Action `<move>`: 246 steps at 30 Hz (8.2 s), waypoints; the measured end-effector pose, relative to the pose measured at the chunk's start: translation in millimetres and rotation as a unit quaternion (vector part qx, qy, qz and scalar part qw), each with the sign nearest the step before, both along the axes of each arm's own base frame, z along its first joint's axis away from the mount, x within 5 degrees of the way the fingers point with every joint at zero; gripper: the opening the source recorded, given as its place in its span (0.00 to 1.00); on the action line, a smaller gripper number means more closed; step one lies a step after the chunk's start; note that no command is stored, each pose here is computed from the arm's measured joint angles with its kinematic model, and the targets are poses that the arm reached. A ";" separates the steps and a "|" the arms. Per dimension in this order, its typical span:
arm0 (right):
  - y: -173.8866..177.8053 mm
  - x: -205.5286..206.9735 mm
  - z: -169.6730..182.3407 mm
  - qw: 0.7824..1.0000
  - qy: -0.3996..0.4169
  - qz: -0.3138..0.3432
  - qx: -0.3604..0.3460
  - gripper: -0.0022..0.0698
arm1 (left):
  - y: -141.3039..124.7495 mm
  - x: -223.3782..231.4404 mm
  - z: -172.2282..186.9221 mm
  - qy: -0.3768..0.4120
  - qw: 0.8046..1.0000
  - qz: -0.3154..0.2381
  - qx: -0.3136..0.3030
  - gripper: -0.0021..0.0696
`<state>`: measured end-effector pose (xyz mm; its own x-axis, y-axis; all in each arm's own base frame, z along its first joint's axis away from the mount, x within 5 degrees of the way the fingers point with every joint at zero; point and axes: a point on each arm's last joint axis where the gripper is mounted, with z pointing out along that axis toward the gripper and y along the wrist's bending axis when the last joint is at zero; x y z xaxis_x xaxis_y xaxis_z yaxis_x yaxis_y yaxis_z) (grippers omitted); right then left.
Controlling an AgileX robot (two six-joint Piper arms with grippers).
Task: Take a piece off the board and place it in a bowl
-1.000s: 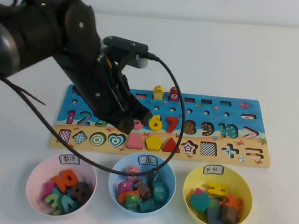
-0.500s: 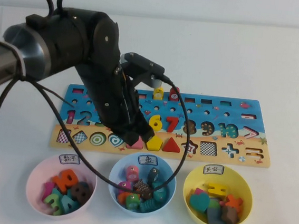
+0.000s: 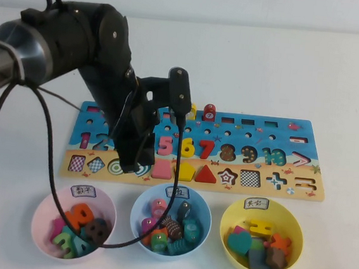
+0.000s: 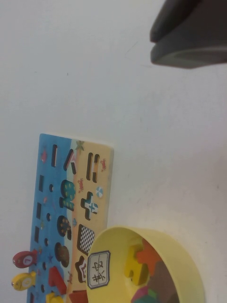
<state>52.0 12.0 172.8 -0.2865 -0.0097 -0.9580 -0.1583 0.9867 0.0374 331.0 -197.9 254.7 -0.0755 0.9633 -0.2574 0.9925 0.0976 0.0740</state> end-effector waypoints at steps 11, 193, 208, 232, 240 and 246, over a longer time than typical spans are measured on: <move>0.0 0.0 0.0 1.000 0.000 0.000 0.000 0.01 | -15.8 37.1 -2.9 0.001 0.999 -0.041 -0.006 0.11; 0.1 0.0 0.0 1.000 0.000 0.000 0.002 0.01 | -131.4 -89.5 12.8 0.060 0.985 0.138 -0.083 0.41; 0.1 0.0 0.0 1.000 0.000 0.000 0.002 0.01 | -162.2 -73.1 -37.4 0.100 0.984 0.149 0.004 0.41; 0.1 0.0 0.0 1.000 0.000 0.000 0.002 0.01 | -165.0 -67.5 -48.4 0.085 0.985 0.148 0.011 0.47; 0.1 0.0 0.0 1.000 0.000 0.000 0.002 0.01 | -167.4 -64.8 -42.1 0.074 0.986 0.147 -0.003 0.61; 0.2 0.0 0.0 1.000 0.000 0.000 0.003 0.01 | -167.2 -65.1 -21.3 0.063 0.987 0.144 -0.023 0.60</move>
